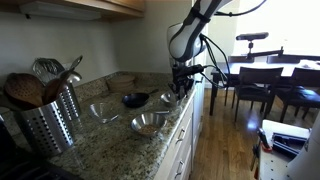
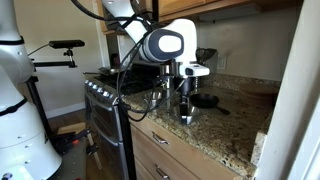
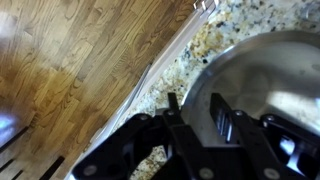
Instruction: Pour the contents of the silver bowl into the other silver bowl
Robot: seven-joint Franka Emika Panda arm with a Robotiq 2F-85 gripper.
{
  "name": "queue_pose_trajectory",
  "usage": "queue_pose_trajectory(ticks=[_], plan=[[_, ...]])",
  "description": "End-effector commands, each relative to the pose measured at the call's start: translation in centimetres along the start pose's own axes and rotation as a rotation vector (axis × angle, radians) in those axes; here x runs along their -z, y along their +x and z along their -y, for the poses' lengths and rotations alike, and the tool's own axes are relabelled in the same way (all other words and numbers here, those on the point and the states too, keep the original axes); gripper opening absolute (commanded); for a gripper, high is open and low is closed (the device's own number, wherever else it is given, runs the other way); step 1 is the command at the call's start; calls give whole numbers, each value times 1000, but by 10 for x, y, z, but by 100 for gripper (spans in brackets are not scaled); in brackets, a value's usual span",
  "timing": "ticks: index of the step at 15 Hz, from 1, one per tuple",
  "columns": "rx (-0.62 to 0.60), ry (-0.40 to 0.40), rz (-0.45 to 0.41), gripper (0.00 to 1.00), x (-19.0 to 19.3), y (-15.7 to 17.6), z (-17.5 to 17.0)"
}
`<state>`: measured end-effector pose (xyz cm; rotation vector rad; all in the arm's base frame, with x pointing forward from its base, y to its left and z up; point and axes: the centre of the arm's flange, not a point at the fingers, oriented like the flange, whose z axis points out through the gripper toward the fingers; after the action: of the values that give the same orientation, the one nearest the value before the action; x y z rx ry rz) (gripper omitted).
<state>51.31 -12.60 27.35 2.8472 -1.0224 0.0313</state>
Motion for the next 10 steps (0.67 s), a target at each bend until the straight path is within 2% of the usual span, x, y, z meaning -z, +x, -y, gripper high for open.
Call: queue_pose_trajectory(ticks=[1,5,7,10], plan=[[3,-9,-11,72,-3,2,1],[6,-18,-17,96,0,1,1],[8,-25,-25,100,5,0,0],[23,-37,-43,100,13,-3,-1]])
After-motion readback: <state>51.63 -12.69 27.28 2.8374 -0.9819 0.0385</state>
